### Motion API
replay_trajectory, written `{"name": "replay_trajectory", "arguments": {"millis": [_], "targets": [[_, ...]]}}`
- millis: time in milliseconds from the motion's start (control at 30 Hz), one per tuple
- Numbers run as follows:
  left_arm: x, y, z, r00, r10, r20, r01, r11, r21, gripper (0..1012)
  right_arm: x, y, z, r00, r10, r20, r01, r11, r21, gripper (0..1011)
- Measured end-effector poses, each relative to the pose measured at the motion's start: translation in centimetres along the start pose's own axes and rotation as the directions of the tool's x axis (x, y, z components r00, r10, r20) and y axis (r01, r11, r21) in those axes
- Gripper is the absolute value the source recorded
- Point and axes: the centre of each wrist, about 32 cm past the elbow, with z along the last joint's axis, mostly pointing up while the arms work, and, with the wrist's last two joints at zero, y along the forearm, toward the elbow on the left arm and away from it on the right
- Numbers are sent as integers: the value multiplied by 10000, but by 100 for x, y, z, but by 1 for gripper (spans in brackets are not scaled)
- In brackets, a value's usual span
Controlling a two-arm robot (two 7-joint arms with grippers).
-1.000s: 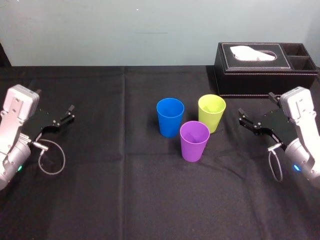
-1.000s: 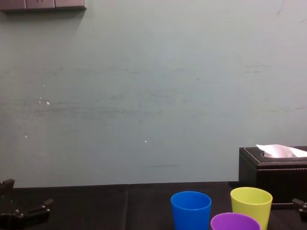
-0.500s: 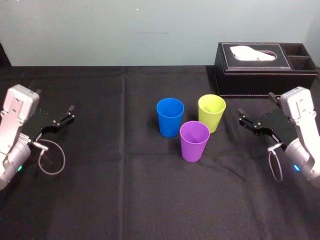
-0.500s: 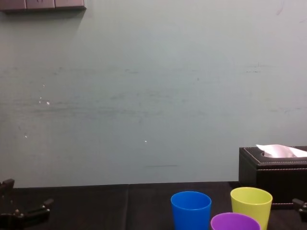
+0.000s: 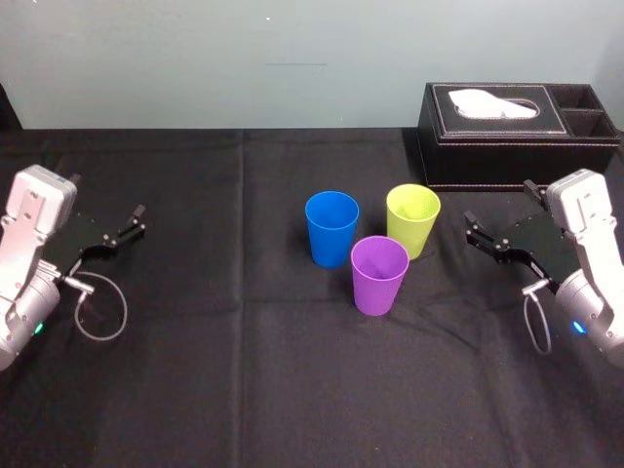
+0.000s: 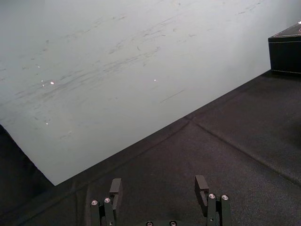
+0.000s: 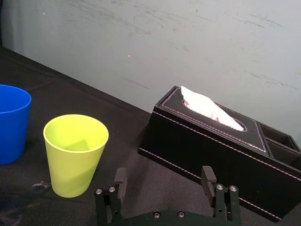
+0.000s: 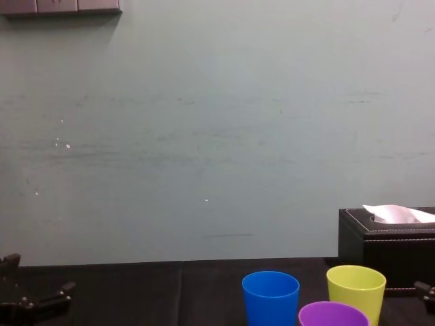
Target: Stack the three plastic cups sequentially using one hand.
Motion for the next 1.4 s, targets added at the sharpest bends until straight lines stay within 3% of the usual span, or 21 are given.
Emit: {"name": "replay_trajectory", "arguments": {"millis": [1400], "targets": [[0, 0, 0, 10000, 1, 0, -1, 10000, -1, 1011, 1, -1, 0, 10000, -5, 1, 5, 10000, 1, 1003]]}}
